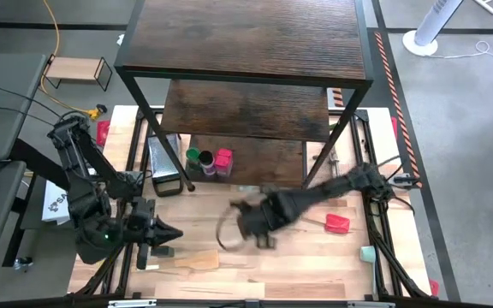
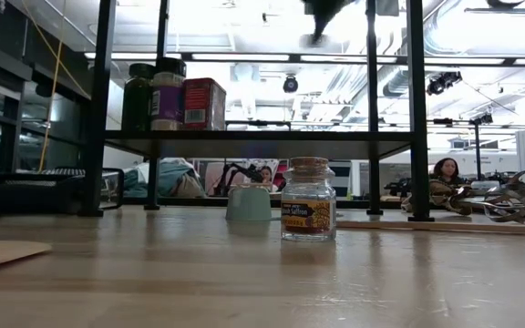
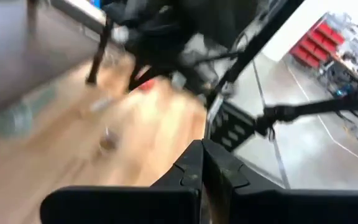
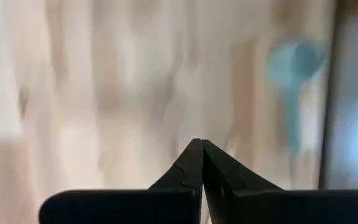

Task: Shelf spices
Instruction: Put the green seasoning can onto the shelf

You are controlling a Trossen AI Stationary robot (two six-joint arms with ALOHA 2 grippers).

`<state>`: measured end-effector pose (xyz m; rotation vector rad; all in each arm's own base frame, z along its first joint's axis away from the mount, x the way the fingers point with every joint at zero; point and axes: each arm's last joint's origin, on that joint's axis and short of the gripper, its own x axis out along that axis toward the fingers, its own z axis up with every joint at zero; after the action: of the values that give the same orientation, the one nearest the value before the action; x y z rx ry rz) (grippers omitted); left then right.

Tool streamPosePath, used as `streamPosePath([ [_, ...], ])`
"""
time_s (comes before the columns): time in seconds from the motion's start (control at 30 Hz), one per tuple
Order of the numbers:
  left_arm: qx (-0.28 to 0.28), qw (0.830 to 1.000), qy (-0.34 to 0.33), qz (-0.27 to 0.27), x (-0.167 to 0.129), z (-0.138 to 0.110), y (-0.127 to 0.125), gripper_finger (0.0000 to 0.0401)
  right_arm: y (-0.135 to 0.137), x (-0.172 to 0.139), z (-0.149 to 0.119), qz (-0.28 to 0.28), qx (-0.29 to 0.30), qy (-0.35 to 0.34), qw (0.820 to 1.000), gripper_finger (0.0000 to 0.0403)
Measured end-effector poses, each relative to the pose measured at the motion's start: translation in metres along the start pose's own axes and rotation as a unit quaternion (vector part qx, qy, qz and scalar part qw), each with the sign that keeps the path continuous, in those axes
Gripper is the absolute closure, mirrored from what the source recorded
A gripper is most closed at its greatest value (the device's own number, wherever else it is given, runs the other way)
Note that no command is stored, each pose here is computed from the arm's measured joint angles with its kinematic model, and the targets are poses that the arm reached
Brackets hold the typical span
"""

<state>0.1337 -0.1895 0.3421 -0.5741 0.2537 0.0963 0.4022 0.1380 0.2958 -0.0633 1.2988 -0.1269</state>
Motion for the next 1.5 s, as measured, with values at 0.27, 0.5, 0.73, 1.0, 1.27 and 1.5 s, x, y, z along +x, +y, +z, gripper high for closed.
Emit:
streamPosePath([
  [0.27,-0.045,0.975,0.212,-0.044,-0.003,-0.016,0.006,0.0397,0.044,-0.006,-0.082,0.012,0.050,0.069,0.996,0.0403],
  [0.5,-0.005,0.926,0.377,0.030,-0.011,-0.030,0.029,0.0342,0.046,-0.015,-0.139,0.146,0.256,-0.061,0.954,0.0403],
  [0.73,0.037,0.912,0.402,0.071,-0.006,-0.032,0.039,0.0223,0.038,-0.023,-0.162,0.178,0.293,-0.093,0.935,0.0397],
  [1.0,0.038,0.885,0.460,0.058,0.011,-0.054,0.028,0.0126,0.040,-0.018,-0.163,0.174,0.229,-0.082,0.954,0.0309],
  [1.27,0.121,0.856,0.491,0.110,0.036,-0.096,0.028,0.0117,0.031,-0.011,-0.159,0.128,0.220,-0.096,0.962,0.0214],
  [1.5,0.098,0.848,0.497,0.155,0.044,-0.099,0.034,0.0117,0.028,-0.009,-0.157,0.121,0.218,-0.094,0.964,0.0199],
])
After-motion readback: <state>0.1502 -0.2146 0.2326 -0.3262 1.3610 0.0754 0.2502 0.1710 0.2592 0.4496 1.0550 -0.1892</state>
